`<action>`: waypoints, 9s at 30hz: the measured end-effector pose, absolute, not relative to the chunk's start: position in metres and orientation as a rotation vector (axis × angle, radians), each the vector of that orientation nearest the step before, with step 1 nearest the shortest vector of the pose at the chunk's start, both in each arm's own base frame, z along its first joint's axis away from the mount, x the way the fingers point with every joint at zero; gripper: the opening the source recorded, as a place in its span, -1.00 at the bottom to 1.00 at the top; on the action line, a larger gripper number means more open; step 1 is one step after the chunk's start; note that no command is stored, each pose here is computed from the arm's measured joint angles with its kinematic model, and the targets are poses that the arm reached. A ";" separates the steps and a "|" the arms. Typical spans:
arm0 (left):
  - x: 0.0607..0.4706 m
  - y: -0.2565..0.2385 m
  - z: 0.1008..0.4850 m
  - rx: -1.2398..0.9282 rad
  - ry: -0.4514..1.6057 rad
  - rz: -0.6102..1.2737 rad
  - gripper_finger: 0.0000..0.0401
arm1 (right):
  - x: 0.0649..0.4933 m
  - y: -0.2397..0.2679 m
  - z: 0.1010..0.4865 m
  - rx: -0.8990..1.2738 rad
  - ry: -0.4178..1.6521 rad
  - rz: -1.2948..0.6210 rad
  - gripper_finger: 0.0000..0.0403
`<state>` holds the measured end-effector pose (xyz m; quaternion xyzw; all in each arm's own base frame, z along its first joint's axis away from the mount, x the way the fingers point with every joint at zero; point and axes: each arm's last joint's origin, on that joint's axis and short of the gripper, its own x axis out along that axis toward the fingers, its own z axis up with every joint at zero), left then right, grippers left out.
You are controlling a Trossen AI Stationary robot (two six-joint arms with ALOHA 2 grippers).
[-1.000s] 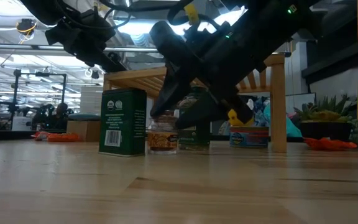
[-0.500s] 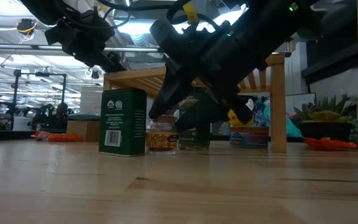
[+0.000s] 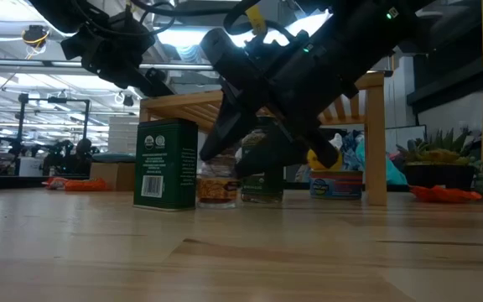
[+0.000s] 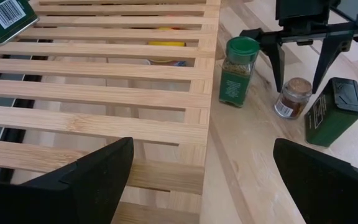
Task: Shelf spices
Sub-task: Remove the transparent seasoning bottle from the shelf, then remove the green seasoning can from the shelf
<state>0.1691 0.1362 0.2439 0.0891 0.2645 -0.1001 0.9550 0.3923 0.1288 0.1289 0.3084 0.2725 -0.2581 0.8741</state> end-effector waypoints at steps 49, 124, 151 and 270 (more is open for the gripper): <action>0.169 0.137 0.244 0.040 0.569 -0.134 0.89 | 0.398 0.116 0.130 0.617 0.532 -0.565 0.08; 0.169 0.137 0.243 0.038 0.570 -0.131 0.89 | 0.400 0.119 0.167 0.507 0.488 -0.369 0.70; 0.169 0.138 0.243 0.181 0.566 -0.164 0.89 | 0.395 0.124 0.254 0.211 0.152 -0.048 0.67; 0.332 0.273 0.248 0.176 0.152 -0.203 0.47 | 0.293 0.136 0.313 -0.299 0.327 -0.672 0.67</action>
